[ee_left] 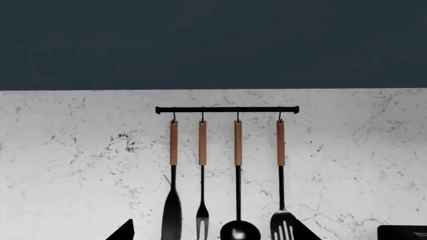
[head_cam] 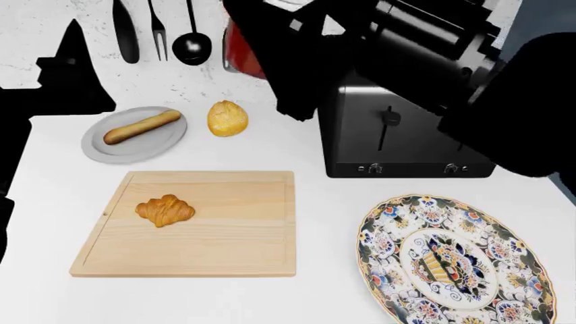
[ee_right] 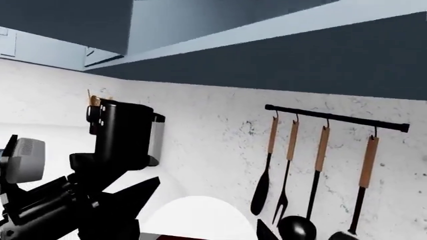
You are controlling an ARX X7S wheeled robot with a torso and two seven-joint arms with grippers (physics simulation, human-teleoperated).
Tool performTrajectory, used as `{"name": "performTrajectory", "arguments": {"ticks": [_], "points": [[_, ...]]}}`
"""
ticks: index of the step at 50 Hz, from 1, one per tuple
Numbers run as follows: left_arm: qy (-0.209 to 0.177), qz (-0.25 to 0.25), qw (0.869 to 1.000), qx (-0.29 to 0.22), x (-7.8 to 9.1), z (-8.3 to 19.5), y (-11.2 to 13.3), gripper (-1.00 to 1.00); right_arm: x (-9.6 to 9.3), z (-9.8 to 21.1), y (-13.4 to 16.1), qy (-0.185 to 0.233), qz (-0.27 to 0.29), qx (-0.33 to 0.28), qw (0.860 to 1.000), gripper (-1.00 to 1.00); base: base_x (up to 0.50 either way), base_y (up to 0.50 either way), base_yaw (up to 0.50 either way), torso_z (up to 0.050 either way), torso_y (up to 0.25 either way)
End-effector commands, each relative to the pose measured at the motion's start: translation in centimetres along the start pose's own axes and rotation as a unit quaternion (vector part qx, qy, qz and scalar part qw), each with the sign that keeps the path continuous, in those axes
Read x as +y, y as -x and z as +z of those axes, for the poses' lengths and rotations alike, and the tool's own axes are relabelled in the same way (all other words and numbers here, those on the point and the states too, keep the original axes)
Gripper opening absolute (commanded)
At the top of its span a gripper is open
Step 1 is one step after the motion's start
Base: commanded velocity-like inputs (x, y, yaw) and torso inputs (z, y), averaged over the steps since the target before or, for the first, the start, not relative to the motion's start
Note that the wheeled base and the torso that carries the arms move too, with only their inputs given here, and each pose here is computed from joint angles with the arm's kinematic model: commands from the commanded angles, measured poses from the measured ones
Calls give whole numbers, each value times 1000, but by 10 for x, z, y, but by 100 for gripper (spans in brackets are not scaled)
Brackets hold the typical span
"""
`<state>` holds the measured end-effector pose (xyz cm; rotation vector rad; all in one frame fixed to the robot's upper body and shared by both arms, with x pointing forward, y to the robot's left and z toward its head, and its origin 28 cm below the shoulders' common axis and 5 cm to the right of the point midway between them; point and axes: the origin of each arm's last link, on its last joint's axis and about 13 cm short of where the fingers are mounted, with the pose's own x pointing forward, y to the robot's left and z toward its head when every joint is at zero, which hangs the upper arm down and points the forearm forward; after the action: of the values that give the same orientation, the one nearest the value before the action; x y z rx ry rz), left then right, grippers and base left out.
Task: From the different types of pastries on the counter, select a croissant and place it on the cutting board. Then retrieve a jar of jam from the cabinet and place it alongside the croissant on the cutting board.
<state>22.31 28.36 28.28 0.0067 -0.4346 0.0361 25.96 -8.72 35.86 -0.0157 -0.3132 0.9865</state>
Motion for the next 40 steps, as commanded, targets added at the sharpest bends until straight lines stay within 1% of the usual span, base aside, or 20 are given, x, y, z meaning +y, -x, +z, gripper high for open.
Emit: {"name": "performTrajectory", "arguments": {"ticks": [1,8,20,23,32,40], "points": [[0,2,1000,-1,1,0,1,100,-9,-28,-1,21,-16,6,1000,-100,0,0,0,0,0],[0,0,1000,-1,0,0,0,100,-8,-47,-2,6,-16,4,1000,-100,0,0,0,0,1],[1,-2,1000,0,-2,-2,-1,100,-9,-79,-9,-18,-17,26,999,-100,0,0,0,0,1],[0,-3,1000,1,-2,-3,-1,100,-10,-87,-13,-21,-22,30,999,-100,0,0,0,0,0],[1,-3,1000,3,-2,-3,1,100,-12,-115,-20,-20,-40,72,996,-100,0,0,0,0,1],[3,-7,1000,5,-5,-5,1,100,-12,-130,-25,-31,-51,75,995,-100,0,0,0,1,1]]}}
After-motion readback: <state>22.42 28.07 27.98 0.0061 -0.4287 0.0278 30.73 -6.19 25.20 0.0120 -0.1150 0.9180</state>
